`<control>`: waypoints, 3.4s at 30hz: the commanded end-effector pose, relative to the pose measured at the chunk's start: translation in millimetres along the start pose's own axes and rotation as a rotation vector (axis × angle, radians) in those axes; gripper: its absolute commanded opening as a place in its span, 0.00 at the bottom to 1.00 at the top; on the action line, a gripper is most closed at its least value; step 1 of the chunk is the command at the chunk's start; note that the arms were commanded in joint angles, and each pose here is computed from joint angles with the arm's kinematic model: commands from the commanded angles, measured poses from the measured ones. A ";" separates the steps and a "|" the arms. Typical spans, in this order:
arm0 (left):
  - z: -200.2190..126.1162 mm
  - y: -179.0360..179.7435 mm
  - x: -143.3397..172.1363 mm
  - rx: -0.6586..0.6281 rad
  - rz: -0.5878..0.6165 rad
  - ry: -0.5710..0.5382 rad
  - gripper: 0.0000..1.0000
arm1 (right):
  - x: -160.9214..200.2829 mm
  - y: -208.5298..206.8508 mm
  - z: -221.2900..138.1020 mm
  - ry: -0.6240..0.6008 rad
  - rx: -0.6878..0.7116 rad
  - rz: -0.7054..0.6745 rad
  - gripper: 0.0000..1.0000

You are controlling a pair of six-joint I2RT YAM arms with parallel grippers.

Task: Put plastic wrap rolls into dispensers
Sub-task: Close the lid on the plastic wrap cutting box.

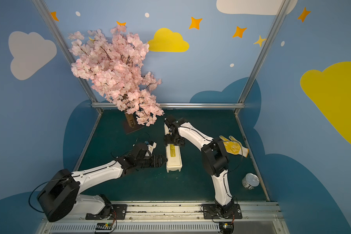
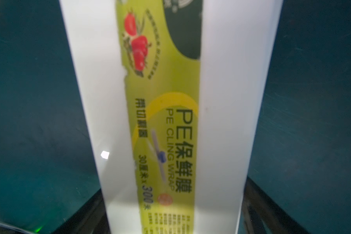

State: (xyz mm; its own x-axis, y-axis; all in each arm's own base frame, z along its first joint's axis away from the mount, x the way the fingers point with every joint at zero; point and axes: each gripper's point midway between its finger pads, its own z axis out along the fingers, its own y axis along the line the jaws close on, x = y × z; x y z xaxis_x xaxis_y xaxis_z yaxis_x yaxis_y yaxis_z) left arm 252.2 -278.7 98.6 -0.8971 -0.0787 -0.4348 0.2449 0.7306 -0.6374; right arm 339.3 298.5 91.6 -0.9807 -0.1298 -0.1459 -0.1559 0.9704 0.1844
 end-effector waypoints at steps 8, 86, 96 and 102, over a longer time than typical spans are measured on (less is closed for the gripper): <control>24.2 -19.7 -9.7 0.037 0.011 -0.007 0.95 | 41.3 9.4 39.8 0.160 0.007 0.032 0.88; 39.2 44.2 21.2 -0.285 -0.019 0.155 0.68 | 39.8 -29.2 -75.1 -0.042 -0.110 -0.175 0.86; 32.3 51.2 20.1 -0.276 0.002 0.169 0.65 | 81.7 -32.4 -71.8 0.005 -0.170 -0.215 0.77; 29.8 52.8 19.4 -0.271 -0.012 0.167 0.65 | 77.7 -19.1 -62.4 0.005 -0.218 -0.234 0.75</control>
State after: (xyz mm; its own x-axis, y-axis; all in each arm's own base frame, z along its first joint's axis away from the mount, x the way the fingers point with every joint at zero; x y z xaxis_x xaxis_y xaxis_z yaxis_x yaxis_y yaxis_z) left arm 288.5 -300.2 88.7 -0.8986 -0.0549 -0.4354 0.2268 0.7912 -0.5679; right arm 256.7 242.6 133.9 -0.9300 -0.3229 -0.1758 -0.3637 0.8782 0.3107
